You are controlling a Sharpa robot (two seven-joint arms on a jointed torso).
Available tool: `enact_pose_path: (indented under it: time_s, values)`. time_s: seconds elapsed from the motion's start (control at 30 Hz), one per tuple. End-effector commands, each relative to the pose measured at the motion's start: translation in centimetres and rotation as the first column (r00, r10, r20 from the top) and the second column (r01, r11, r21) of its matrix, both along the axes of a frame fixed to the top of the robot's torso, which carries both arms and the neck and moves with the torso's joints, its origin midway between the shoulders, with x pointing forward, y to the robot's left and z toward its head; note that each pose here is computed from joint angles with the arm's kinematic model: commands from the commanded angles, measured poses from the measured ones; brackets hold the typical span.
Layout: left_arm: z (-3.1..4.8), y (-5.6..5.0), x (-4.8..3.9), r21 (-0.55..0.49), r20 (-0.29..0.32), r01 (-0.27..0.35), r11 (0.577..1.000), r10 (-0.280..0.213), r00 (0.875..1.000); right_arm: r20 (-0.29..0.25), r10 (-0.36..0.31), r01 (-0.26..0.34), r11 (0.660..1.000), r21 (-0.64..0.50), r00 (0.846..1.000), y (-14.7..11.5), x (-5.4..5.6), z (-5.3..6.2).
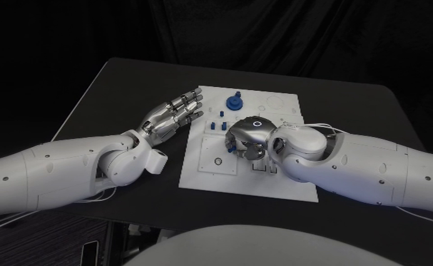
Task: Assemble the parts on the task board
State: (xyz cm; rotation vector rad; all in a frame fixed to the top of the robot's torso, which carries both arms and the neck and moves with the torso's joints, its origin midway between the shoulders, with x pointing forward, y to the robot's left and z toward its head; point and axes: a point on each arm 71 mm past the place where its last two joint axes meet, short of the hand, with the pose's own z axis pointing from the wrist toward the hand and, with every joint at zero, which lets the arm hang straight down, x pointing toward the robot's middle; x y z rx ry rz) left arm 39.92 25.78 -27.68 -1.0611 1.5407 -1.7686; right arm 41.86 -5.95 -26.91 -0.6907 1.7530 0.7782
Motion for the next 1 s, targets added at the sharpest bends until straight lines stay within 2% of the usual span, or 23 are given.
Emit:
enact_pose_path:
  time_s: [0.03,0.67,1.0]
  values:
    - [0.68,-0.05,-0.02,-0.067,0.076,-0.008,0.998,0.013,0.997,0.001,0.007,-0.007,1.000,-0.011,1.000,0.21,-0.21,-0.14]
    - [0.57,-0.06,-0.02,-0.065,0.070,-0.006,0.998,0.010,0.997,0.016,0.029,-0.029,0.999,0.022,0.999,0.76,-0.41,0.14]
    - [0.51,-0.14,-0.01,-0.064,0.067,-0.003,0.998,0.008,0.998,-0.007,0.005,-0.006,1.000,-0.027,1.000,0.57,-0.30,-0.23]
